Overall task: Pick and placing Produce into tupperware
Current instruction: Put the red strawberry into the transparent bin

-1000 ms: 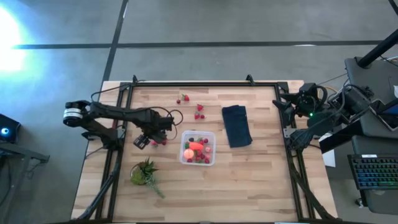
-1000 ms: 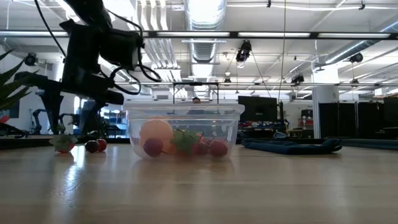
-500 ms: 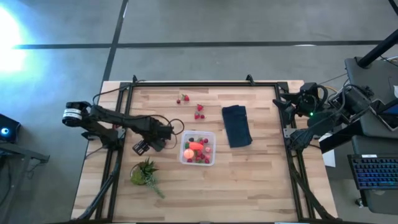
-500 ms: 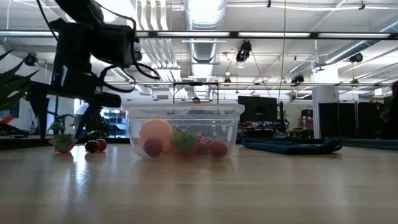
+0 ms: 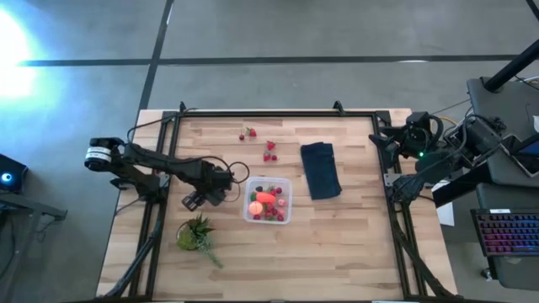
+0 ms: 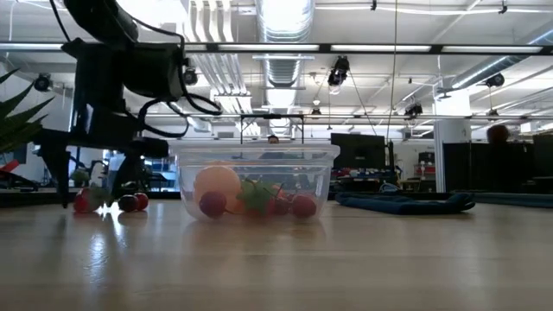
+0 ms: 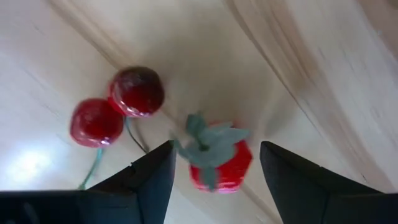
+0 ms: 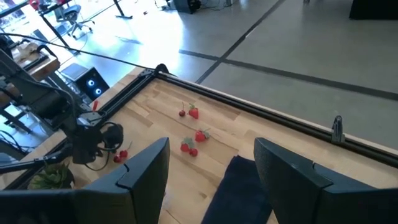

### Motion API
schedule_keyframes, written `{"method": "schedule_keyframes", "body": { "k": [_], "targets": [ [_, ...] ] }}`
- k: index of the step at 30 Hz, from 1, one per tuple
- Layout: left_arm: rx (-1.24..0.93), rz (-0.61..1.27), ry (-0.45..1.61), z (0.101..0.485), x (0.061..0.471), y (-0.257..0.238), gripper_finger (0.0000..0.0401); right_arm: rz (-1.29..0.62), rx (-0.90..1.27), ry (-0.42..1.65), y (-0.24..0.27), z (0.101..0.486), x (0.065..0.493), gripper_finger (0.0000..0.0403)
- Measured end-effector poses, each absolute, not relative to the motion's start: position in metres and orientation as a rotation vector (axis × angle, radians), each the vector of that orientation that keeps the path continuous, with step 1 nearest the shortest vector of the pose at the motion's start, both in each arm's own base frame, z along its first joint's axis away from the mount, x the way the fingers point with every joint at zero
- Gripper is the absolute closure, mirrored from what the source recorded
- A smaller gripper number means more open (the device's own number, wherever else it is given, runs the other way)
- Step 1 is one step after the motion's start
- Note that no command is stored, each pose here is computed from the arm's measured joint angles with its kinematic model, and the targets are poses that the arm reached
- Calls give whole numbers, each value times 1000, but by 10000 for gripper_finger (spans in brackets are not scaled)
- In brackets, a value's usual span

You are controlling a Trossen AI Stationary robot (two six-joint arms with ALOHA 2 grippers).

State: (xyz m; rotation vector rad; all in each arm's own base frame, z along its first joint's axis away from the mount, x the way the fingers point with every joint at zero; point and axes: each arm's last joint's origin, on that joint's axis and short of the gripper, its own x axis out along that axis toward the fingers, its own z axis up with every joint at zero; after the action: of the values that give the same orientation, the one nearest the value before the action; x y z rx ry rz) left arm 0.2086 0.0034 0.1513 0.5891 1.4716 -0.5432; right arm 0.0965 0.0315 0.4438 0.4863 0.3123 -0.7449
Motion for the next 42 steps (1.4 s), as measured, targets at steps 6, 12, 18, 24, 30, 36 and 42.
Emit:
{"method": "schedule_keyframes", "body": {
  "k": [6, 12, 18, 24, 30, 36, 42],
  "targets": [
    [601, -520, 1423, 152, 214, 4, 189, -747, 497, 308, 32, 444, 96, 177],
    [534, -462, 1449, 150, 214, 4, 236, -749, 504, 305, 32, 444, 96, 177],
    [407, -321, 1477, 150, 214, 4, 263, -748, 503, 305, 31, 444, 96, 177],
    [295, -216, 1500, 150, 212, 4, 264, -748, 495, 306, 31, 444, 96, 177],
    [233, -159, 1524, 149, 210, 5, 264, -747, 485, 309, 31, 444, 96, 177],
    [242, -137, 1539, 149, 209, 5, 264, -746, 481, 310, 31, 444, 96, 177],
    [249, -141, 1550, 148, 209, 5, 264, -745, 478, 311, 31, 444, 96, 177]
  ]
}}
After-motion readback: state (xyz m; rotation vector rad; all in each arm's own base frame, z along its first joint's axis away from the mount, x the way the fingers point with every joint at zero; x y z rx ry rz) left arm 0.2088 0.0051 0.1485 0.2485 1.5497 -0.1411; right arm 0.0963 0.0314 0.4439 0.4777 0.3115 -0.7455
